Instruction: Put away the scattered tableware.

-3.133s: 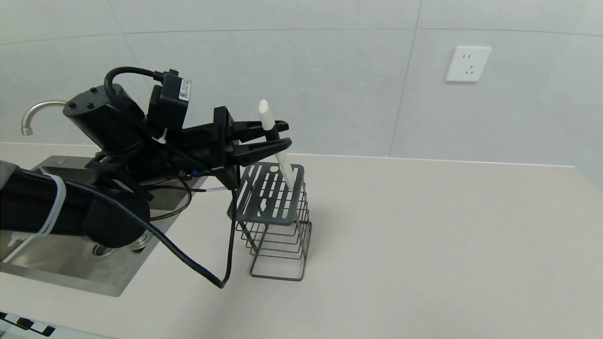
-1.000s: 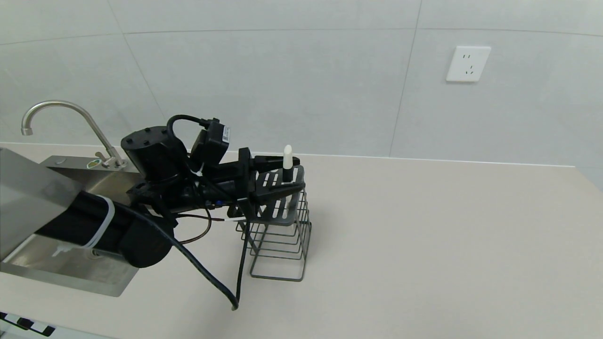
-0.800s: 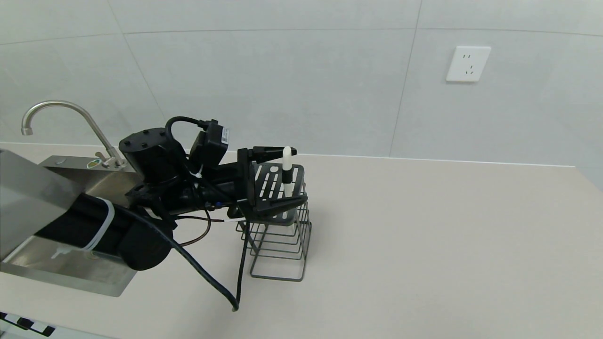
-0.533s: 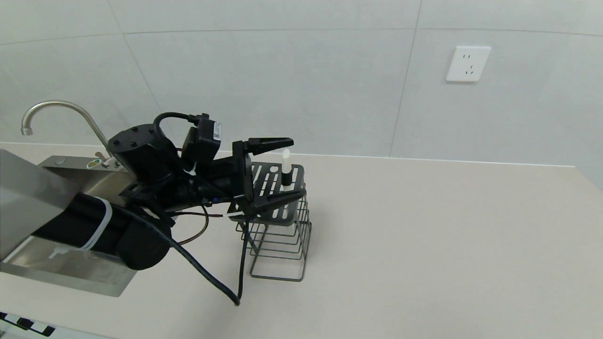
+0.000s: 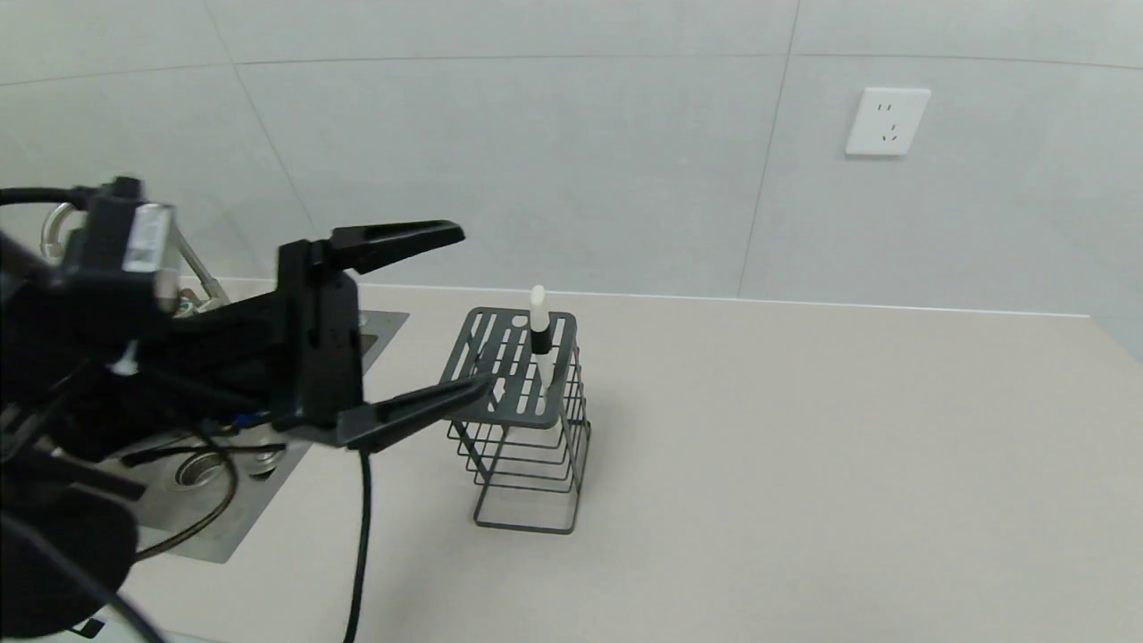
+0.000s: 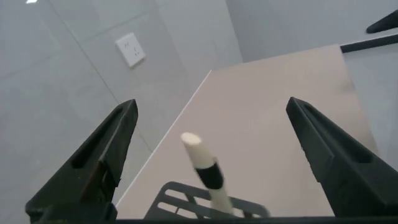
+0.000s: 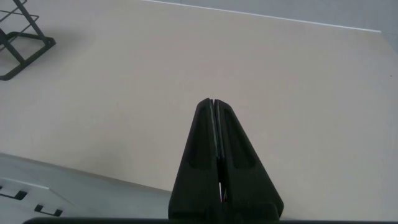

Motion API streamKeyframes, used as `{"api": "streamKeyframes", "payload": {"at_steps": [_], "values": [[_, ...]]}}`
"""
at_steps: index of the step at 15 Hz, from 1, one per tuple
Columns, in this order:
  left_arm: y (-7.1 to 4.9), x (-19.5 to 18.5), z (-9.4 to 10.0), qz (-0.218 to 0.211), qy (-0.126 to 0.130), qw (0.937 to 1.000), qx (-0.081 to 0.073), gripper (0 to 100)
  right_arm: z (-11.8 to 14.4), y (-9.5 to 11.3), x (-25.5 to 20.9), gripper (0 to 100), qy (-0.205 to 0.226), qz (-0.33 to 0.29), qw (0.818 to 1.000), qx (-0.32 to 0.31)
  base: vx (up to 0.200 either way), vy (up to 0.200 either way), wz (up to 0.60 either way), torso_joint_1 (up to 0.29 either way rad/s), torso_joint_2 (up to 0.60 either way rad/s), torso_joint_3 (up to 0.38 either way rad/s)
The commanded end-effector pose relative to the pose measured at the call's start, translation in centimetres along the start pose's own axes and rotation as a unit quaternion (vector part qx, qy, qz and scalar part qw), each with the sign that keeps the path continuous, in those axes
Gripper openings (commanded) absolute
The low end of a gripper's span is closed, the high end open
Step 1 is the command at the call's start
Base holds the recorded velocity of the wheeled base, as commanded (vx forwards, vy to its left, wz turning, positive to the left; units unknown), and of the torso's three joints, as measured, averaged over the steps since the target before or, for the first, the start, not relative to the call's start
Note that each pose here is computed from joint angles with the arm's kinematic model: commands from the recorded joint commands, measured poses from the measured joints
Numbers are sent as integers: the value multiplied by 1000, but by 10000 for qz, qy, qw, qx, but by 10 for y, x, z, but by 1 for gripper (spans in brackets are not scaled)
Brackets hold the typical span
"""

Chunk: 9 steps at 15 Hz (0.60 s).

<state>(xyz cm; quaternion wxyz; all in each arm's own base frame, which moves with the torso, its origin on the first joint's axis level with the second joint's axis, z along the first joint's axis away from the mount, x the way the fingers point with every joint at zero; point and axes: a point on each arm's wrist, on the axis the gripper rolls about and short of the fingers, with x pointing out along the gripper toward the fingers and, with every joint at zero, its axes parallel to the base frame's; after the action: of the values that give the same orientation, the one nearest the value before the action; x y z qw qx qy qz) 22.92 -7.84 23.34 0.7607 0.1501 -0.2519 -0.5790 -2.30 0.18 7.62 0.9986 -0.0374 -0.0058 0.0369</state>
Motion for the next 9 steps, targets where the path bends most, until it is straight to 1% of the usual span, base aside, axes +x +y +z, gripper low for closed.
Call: {"api": "streamKeyframes", "payload": {"at_steps": [1, 2, 3, 4, 5, 6, 7, 8, 9], "values": [[-95, -69, 65, 440, 83, 9980, 447, 100, 0, 0, 0, 0, 7, -10, 10000, 12, 0, 0, 0, 0, 0, 0], [-117, -84, 66, 733, 277, 9960, 436, 100, 0, 0, 0, 0, 7, -10, 10000, 81, 0, 0, 0, 0, 0, 0], [-152, -101, 68, 1121, 465, 9918, 390, 100, 0, 0, 0, 0, 12, -110, 9998, 189, 0, 0, 0, 0, 0, 0], [-171, -108, 75, 1256, 497, 9903, 333, 100, 0, -1, 0, 0, 21, -133, 9997, 204, 0, 0, 0, 0, 0, 0], [-187, -112, 80, 1266, 473, 9904, 271, 100, 0, -1, 0, 0, 21, -133, 9997, 204, 0, 0, 0, 0, 0, 0], [-211, -119, 82, 1275, 466, 9907, 62, 100, 0, -1, 0, 0, 21, -133, 9997, 197, 0, 0, 0, 0, 0, 0], [-233, -125, 79, 1286, 486, 9903, -212, 100, 0, -1, 0, 0, 21, -125, 9997, 197, 0, 0, 0, 0, 0, 0], [-252, -132, 71, 1296, 498, 9894, -426, 100, 0, -1, 0, 0, 20, -117, 9997, 197, 0, 0, 0, 0, 0, 0], [-263, -136, 58, 1323, 587, 9869, -719, 100, 0, -1, 0, 0, 21, -125, 9997, 197, 0, 0, 0, 0, 0, 0]]}}
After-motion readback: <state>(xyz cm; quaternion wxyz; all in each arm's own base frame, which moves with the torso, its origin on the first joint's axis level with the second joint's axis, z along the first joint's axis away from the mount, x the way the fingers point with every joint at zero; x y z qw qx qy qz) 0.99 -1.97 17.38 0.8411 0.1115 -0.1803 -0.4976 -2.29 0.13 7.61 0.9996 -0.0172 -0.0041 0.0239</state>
